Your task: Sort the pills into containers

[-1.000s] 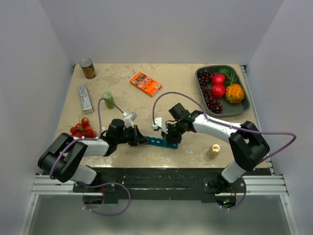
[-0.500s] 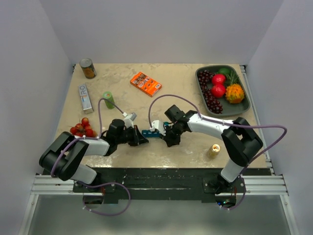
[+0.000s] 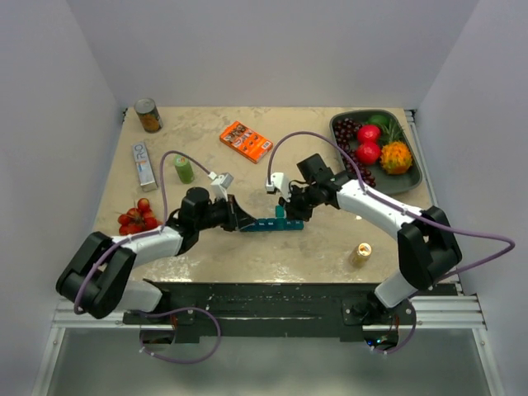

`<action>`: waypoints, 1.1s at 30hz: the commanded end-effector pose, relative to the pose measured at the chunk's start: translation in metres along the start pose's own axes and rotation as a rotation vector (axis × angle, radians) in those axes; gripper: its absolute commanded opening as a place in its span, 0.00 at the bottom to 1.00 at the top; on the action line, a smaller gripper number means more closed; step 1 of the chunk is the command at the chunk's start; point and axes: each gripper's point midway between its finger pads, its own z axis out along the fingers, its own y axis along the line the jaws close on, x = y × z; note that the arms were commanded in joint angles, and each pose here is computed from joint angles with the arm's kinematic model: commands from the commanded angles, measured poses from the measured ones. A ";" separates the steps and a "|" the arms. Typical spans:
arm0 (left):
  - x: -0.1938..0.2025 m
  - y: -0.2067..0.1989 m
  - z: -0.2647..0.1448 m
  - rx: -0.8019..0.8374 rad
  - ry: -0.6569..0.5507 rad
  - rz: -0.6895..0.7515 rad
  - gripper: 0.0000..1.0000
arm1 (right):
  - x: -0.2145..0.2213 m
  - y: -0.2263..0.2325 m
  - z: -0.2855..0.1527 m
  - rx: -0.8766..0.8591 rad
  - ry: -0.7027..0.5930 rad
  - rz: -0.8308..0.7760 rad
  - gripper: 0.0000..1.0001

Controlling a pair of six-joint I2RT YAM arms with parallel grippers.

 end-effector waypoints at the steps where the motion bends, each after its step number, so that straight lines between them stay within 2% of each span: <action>1: -0.015 -0.004 0.019 0.037 -0.005 0.044 0.00 | -0.011 -0.020 0.002 0.081 0.000 0.011 0.00; 8: -0.006 0.015 0.040 0.013 0.048 0.013 0.00 | -0.011 -0.024 0.007 0.085 0.003 0.014 0.00; 19: 0.014 0.040 0.045 -0.061 0.097 -0.019 0.00 | -0.005 -0.029 0.018 0.089 0.021 0.034 0.00; 29: 0.018 0.047 0.045 -0.085 0.110 -0.025 0.00 | 0.042 -0.035 0.048 0.092 0.181 0.099 0.00; 33: 0.020 0.049 0.046 -0.090 0.113 -0.027 0.00 | 0.037 -0.032 0.047 0.080 0.168 0.100 0.00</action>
